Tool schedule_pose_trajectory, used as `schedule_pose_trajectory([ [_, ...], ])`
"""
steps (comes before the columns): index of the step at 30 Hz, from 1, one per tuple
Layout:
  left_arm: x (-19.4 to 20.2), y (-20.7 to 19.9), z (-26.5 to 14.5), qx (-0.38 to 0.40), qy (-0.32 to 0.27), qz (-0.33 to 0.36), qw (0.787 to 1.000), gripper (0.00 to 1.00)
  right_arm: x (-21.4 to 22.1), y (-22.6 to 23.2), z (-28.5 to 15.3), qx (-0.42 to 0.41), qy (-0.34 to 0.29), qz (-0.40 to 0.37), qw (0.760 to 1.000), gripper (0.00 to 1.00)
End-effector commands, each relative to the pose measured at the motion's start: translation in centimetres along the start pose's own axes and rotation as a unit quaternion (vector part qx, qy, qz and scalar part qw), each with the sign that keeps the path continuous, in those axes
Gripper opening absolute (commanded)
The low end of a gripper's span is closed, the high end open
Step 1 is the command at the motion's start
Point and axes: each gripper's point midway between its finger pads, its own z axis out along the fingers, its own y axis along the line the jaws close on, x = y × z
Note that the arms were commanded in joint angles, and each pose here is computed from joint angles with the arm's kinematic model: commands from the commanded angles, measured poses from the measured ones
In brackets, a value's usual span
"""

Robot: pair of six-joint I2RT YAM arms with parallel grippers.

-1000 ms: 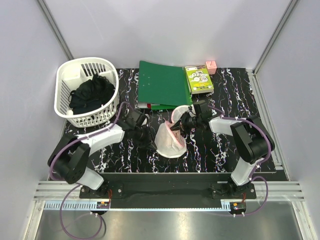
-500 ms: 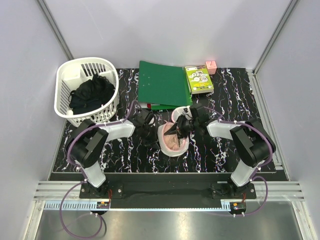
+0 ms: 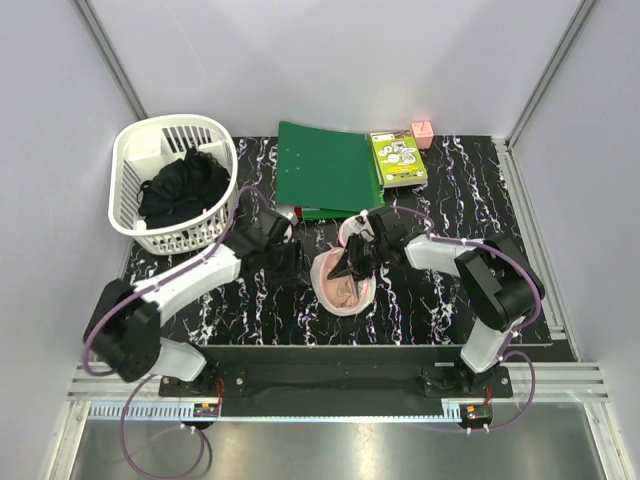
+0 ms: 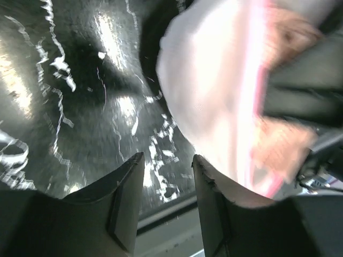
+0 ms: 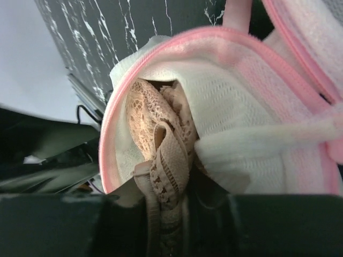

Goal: Place the bra in the laundry bag and zip it closed

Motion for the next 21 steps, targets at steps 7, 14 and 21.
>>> schedule_pose_trajectory([
  [7,-3.8,-5.4,-7.6,0.083,-0.099,0.040,0.991,0.43,0.4,0.4,-4.0,0.095,0.014,-0.083,0.992,0.57],
  [14,-5.4,-9.4,-7.9,0.143,-0.120,0.050,0.981,0.39,-0.3,1.0,-7.1,0.163,0.007,-0.110,0.980,0.77],
  [21,-5.9,-12.7,-7.5,0.168,-0.111,0.079,0.976,0.38,-1.5,1.1,-10.7,0.192,-0.029,-0.108,0.975,0.84],
])
